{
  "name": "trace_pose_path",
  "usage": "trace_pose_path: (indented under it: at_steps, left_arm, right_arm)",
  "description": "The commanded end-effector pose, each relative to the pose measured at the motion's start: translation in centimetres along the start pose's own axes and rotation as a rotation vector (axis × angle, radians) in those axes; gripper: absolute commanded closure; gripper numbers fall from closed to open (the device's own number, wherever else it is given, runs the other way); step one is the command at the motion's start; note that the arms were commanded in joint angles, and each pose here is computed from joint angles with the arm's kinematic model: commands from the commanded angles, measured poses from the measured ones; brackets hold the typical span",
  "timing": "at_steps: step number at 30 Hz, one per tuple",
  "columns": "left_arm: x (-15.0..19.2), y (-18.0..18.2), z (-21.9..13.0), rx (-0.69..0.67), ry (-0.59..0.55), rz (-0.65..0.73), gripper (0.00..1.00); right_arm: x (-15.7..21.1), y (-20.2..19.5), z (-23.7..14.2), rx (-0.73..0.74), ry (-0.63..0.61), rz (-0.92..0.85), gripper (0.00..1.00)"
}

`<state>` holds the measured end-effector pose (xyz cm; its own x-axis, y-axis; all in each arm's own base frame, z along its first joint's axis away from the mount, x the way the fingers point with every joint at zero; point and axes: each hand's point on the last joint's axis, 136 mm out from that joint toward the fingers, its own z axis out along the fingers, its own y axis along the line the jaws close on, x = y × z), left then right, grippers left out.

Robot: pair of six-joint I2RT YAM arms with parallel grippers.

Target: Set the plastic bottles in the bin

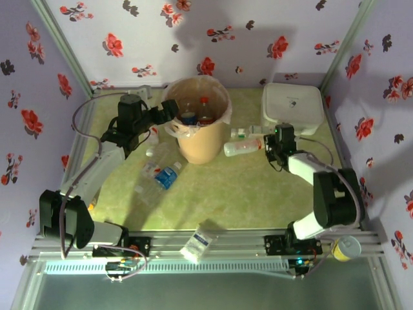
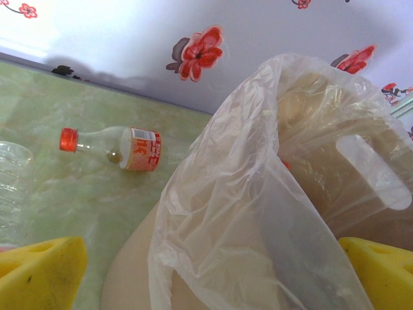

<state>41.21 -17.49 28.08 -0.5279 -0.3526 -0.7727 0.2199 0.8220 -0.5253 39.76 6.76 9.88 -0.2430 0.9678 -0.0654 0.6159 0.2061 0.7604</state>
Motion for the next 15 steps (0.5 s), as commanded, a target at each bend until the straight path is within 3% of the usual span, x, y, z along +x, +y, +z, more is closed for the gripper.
trace_pose_path:
  at_steps: [1, 15]
  left_arm:
    - [-0.3, -0.4, -0.3, 0.015, -0.017, 0.001, 0.01]
    - [-0.4, -0.4, -0.1, 0.015, -0.018, 0.001, 0.01]
  right_arm:
    - [-1.4, 4.1, -3.2, -0.059, -0.074, -0.152, 0.75]
    - [-1.4, 17.7, -16.1, -0.395, -0.272, -0.798, 0.85]
